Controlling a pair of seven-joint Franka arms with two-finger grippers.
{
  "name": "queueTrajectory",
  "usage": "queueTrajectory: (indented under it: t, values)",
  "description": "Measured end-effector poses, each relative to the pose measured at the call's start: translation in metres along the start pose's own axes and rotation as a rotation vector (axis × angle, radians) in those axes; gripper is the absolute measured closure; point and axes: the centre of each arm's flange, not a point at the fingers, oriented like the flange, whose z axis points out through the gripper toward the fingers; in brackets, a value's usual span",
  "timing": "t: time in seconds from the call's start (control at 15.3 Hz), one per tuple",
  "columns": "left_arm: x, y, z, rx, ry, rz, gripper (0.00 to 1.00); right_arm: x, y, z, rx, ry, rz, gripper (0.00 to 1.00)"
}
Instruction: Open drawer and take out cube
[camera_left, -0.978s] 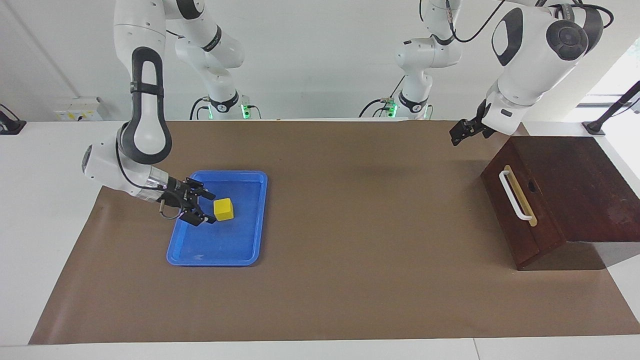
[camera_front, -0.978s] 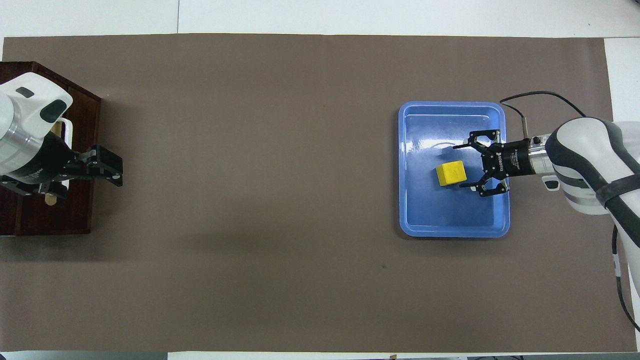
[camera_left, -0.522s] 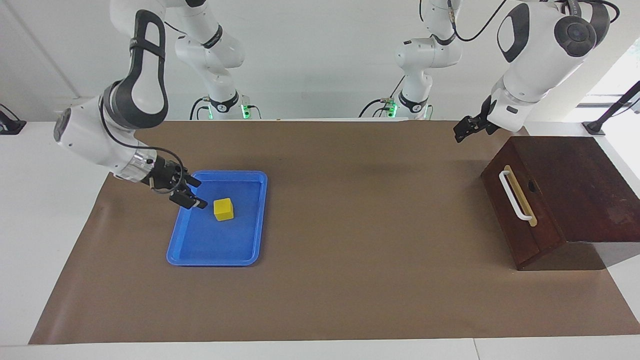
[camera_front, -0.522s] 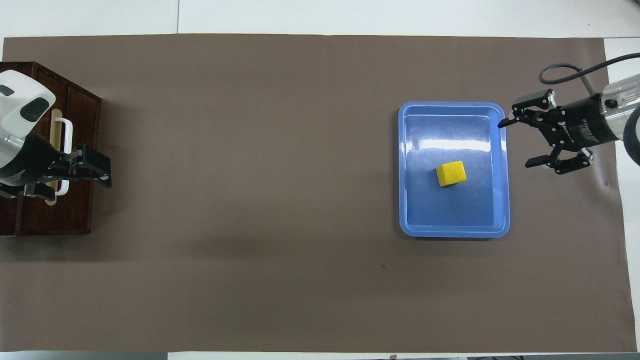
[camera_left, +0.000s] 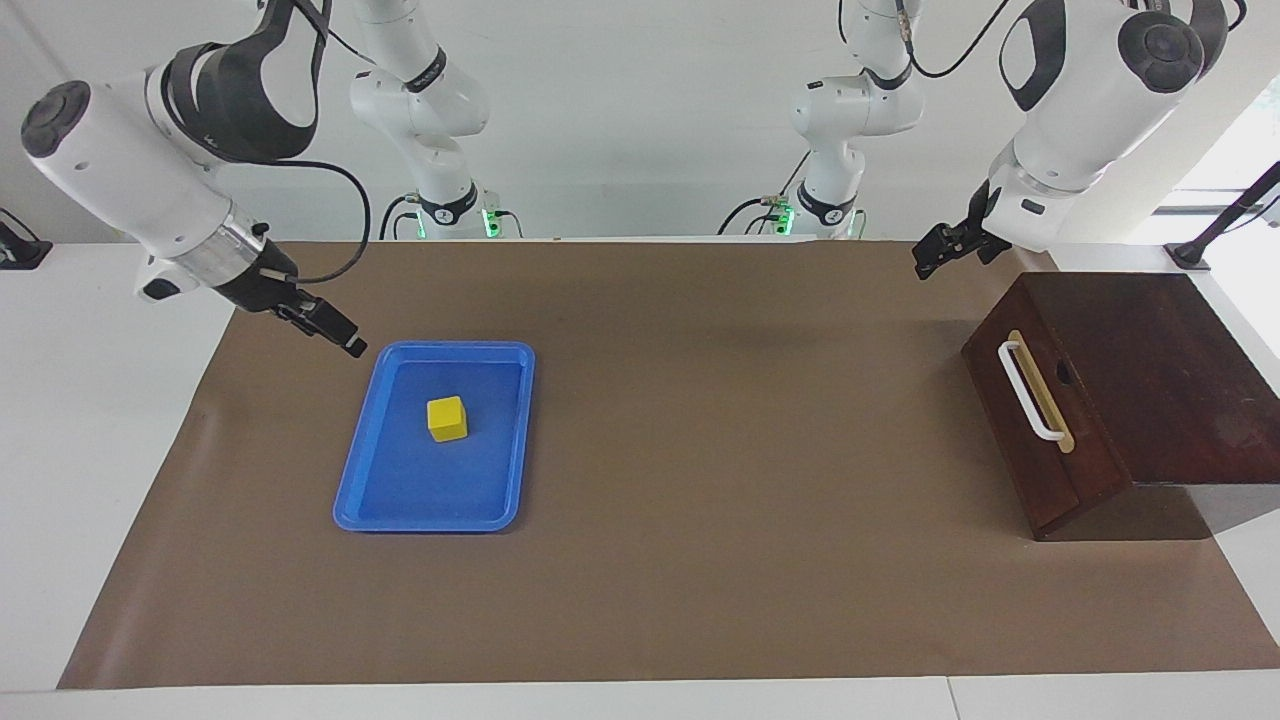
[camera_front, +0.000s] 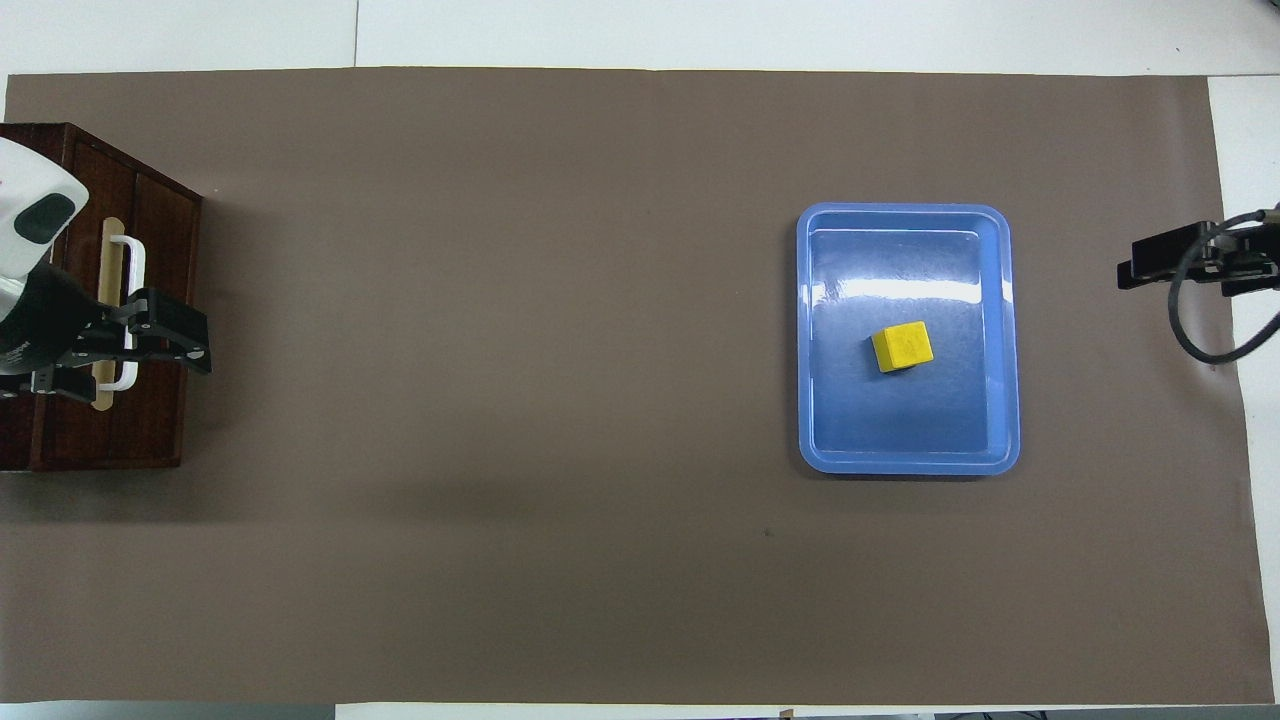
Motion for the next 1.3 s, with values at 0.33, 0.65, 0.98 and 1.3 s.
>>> queueTrajectory:
  t: [0.33,0.65,0.98,1.3]
  values:
    - [0.000,0.000,-0.001,0.000,0.001,0.000,0.00,-0.018,0.001,-0.009,-0.029,-0.069,-0.143,0.00]
    - [-0.001,0.000,-0.001,0.000,0.002,0.000,0.00,-0.033,0.005,-0.001,-0.016,-0.184,-0.106,0.00]
    - [-0.001,0.000,-0.001,0.000,0.002,0.000,0.00,-0.030,0.009,-0.007,-0.078,-0.166,-0.109,0.00]
    - [-0.001,0.000,-0.001,0.000,0.002,0.000,0.00,-0.030,0.007,-0.008,-0.078,-0.163,-0.112,0.00]
